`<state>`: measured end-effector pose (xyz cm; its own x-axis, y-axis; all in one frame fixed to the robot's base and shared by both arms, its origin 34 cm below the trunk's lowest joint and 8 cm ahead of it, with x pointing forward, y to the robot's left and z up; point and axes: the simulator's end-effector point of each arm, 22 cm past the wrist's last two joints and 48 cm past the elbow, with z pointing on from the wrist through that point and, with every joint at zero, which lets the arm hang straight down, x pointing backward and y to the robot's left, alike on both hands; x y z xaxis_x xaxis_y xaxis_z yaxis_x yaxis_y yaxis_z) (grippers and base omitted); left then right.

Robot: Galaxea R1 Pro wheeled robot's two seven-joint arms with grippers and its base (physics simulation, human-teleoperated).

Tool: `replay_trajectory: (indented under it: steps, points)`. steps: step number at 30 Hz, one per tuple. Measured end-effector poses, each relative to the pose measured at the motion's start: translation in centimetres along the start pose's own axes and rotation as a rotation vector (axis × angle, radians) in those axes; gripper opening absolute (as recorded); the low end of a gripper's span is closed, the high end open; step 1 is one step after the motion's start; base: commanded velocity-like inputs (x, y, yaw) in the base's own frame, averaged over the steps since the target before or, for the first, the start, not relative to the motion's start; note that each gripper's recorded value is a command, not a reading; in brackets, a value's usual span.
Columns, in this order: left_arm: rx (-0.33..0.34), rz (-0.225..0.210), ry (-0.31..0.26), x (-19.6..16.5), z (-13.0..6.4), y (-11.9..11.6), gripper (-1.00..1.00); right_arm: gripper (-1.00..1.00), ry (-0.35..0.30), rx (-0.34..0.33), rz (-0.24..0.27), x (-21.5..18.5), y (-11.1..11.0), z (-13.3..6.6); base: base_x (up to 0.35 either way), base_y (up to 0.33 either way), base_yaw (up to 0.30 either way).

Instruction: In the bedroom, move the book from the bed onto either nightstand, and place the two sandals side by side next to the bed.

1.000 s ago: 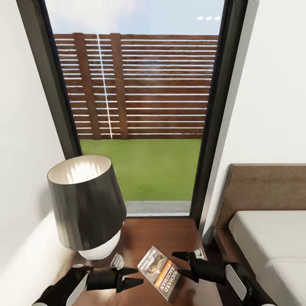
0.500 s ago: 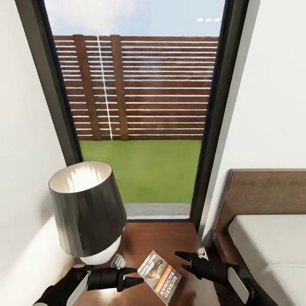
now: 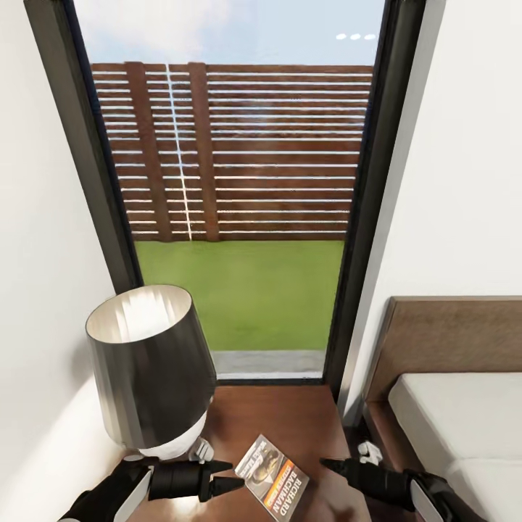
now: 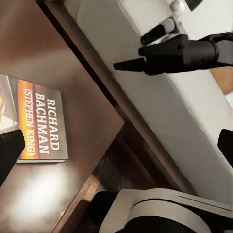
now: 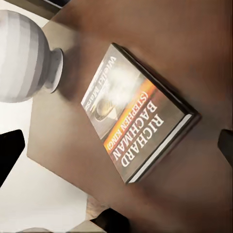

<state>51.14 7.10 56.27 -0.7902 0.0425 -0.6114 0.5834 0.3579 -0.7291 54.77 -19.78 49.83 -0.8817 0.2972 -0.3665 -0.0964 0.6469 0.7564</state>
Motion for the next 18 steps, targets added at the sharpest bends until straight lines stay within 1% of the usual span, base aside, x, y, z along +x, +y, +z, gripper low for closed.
replay_trajectory:
  steps: [2, 3, 4, 6, 7, 8, 9, 12, 14, 18]
  points:
    - [0.0, 0.0, 0.0, -0.3, -0.1, -0.3, 1.0, 1.0, -0.01, 0.016, -0.021, 0.3, -0.5, -0.2, 0.0, 0.0, 0.0]
    - [0.0, 0.0, 0.0, -0.5, -0.2, -0.4, 1.0, 1.0, -0.023, 0.029, -0.047, 0.5, -1.0, -0.4, 0.0, 0.0, 0.0]
    - [0.0, 0.0, 0.0, -0.6, -0.2, -0.5, 1.0, 1.0, -0.027, 0.034, -0.057, 0.6, -1.1, -0.5, 0.0, 0.0, 0.0]
    - [0.0, 0.001, 0.001, -0.9, -0.3, -0.8, 1.0, 1.0, -0.025, 0.061, -0.096, 1.7, -2.1, -0.8, 0.0, 0.0, 0.0]
    - [0.0, 0.0, 0.0, -1.1, -0.4, -0.9, 1.0, 1.0, -0.008, 0.084, -0.128, 3.0, -3.0, -1.0, 0.0, 0.0, 0.0]
    - [-0.001, 0.0, 0.0, -1.2, -0.4, -1.0, 1.0, 1.0, 0.008, 0.098, -0.15, 3.9, -3.4, -1.2, 0.0, 0.0, 0.0]
    - [-0.001, 0.001, 0.0, -1.4, -0.5, -1.1, 1.0, 1.0, 0.018, 0.105, -0.16, 4.2, -3.5, -1.3, 0.0, 0.0, 0.0]
    - [-0.001, -0.001, 0.001, -1.7, -0.7, -1.5, 1.0, 1.0, 0.085, 0.128, -0.222, 6.3, -4.1, -1.8, 0.0, 0.0, 0.0]
    - [-0.004, -0.007, 0.004, -1.7, -0.8, -1.6, 1.0, 1.0, 0.111, 0.133, -0.238, 6.9, -4.1, -2.1, 0.0, 0.0, 0.0]
    - [-0.018, -0.028, 0.01, -1.0, -1.3, -1.5, 1.0, 1.0, 0.134, 0.138, -0.247, 7.4, -3.7, -2.6, 0.0, 0.0, 0.0]
